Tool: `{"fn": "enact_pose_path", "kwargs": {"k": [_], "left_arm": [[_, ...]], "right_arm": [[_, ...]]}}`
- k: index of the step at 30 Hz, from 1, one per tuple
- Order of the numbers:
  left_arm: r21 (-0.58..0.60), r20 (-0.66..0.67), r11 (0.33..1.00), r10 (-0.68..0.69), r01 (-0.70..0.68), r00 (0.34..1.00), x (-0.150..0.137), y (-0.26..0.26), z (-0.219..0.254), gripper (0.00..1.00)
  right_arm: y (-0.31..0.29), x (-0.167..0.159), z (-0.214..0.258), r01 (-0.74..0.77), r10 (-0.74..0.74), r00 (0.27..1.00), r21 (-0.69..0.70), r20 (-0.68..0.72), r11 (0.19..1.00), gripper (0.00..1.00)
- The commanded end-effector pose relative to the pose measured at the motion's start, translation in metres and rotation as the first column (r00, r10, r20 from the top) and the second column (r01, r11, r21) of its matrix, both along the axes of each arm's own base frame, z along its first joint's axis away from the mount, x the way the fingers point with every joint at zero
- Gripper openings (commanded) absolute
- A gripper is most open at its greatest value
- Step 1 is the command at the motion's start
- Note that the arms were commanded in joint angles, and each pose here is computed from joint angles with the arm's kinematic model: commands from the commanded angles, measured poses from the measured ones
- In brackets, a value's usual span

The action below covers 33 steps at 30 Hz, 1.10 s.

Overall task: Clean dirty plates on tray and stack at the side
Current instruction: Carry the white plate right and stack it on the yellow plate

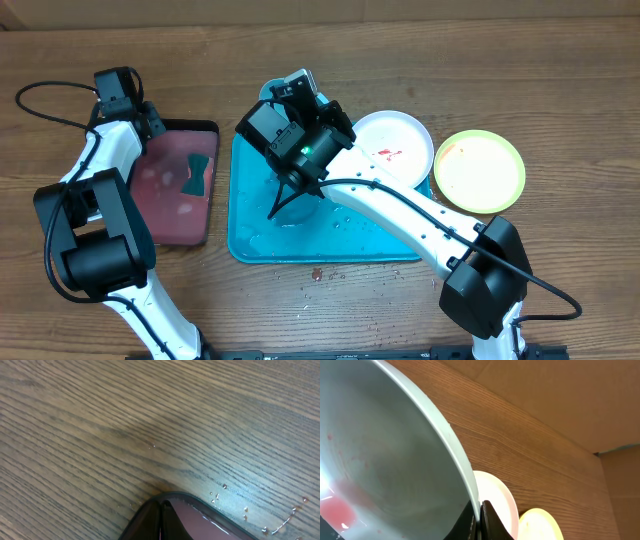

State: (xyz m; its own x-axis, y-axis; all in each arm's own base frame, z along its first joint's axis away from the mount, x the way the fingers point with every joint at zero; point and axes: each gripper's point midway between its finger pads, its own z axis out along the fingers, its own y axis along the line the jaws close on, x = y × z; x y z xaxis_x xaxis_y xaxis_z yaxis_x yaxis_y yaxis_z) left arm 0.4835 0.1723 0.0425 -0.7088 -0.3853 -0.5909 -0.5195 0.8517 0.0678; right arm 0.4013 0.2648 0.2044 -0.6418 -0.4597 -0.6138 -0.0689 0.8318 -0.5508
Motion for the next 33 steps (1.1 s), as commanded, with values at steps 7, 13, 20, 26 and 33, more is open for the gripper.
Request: {"fn": "enact_pose_path", "kwargs": {"k": [7,13,20,26,33], "left_arm": [[-0.072,0.150,0.989,-0.118,0.130,0.982,0.013,-0.024,0.071,0.30],[-0.282,0.110,0.925,-0.234,0.256,0.966,-0.011,-0.075,0.071,0.41],[-0.390,-0.076,0.893,-0.274,0.225,0.959,-0.052,-0.103,0.043,0.44],[-0.416,-0.127,0.883,-0.294,0.219,0.947,-0.064,-0.115,0.039,0.46],[-0.434,-0.167,0.873,-0.319,0.221,0.933,-0.074,-0.127,0.035,0.61]], "right_arm": [[-0.001,0.002,0.030,0.032,-0.039,0.996,0.089,0.078,0.996,0.04],[-0.002,0.004,0.018,0.097,-0.109,0.993,0.238,0.036,0.966,0.04],[-0.015,0.014,0.047,0.047,-0.062,0.992,0.132,0.106,0.990,0.04],[-0.020,0.010,0.063,0.101,-0.130,0.972,0.152,0.193,0.983,0.04],[-0.048,0.020,0.042,0.208,-0.239,0.970,0.338,0.052,0.918,0.04]]}}
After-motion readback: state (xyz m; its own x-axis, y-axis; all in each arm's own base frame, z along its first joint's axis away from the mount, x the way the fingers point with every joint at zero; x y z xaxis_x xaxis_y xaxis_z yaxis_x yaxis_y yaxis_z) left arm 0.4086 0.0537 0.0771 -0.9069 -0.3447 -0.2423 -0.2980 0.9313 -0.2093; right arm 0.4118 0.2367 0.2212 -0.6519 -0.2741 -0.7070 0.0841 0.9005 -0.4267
